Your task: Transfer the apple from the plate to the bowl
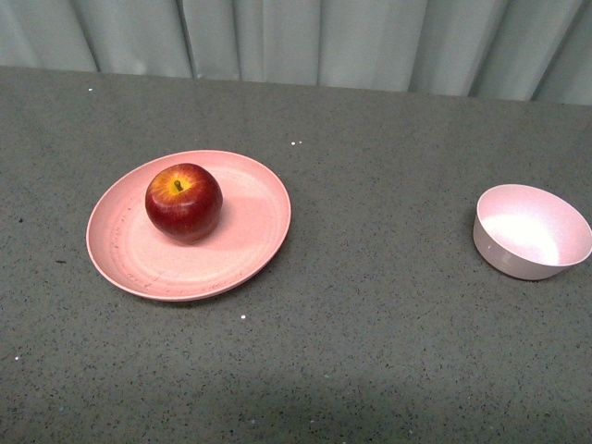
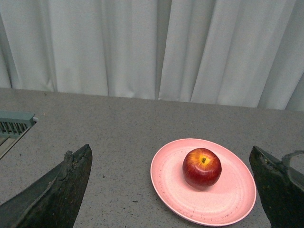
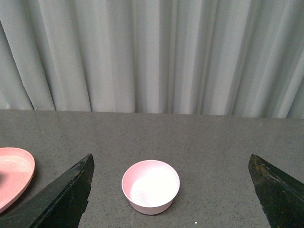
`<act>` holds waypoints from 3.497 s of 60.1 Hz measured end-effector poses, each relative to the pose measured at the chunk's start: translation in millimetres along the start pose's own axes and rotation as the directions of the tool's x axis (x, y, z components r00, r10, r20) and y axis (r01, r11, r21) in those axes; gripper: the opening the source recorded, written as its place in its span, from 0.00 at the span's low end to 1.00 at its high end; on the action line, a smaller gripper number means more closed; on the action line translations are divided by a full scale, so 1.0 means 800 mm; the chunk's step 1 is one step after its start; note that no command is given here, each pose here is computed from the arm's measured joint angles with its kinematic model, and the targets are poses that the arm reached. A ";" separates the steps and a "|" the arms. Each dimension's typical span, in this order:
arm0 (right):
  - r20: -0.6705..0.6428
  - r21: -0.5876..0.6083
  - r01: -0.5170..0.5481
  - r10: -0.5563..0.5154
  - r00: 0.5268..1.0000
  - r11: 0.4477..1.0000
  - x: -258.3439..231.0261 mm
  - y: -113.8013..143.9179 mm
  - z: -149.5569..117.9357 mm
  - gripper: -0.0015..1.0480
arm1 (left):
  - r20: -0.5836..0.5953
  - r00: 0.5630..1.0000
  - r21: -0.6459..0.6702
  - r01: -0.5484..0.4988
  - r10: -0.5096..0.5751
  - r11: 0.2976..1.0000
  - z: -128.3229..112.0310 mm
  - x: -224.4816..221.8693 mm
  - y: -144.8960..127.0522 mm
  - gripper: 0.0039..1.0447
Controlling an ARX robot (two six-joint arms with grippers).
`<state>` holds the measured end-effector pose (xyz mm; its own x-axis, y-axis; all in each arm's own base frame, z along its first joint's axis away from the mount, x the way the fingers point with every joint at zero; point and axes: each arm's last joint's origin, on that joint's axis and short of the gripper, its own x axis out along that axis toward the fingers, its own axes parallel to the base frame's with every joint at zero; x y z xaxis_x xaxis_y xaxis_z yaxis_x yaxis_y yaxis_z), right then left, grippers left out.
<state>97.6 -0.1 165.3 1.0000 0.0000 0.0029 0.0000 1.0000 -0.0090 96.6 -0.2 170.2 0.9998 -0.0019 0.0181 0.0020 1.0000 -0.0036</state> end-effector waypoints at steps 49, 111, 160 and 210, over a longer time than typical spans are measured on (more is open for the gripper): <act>0.000 0.000 0.000 0.000 1.000 1.000 0.000 0.000 0.000 0.91 | 0.000 1.000 0.000 0.000 0.000 1.000 0.000 0.000 0.000 0.94; -0.115 -0.084 -0.019 0.009 0.993 0.996 0.028 0.001 0.006 0.91 | 0.000 1.000 0.000 0.000 0.000 1.000 0.000 0.000 0.000 0.94; -0.779 -0.036 -0.222 0.111 0.617 0.974 0.309 0.040 -0.138 0.91 | 0.000 1.000 0.000 0.000 0.000 1.000 0.000 0.000 0.000 0.94; -0.794 -0.052 -0.324 0.158 0.587 0.945 0.328 0.053 -0.133 0.01 | 0.000 1.000 0.000 0.000 0.000 1.000 0.000 0.000 0.000 0.94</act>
<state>360.3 41.8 58.9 0.5896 0.1507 -0.7935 -0.3239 0.9441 -0.0614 96.6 -0.2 170.2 0.9998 -0.0019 0.0181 0.0020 1.0000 -0.0036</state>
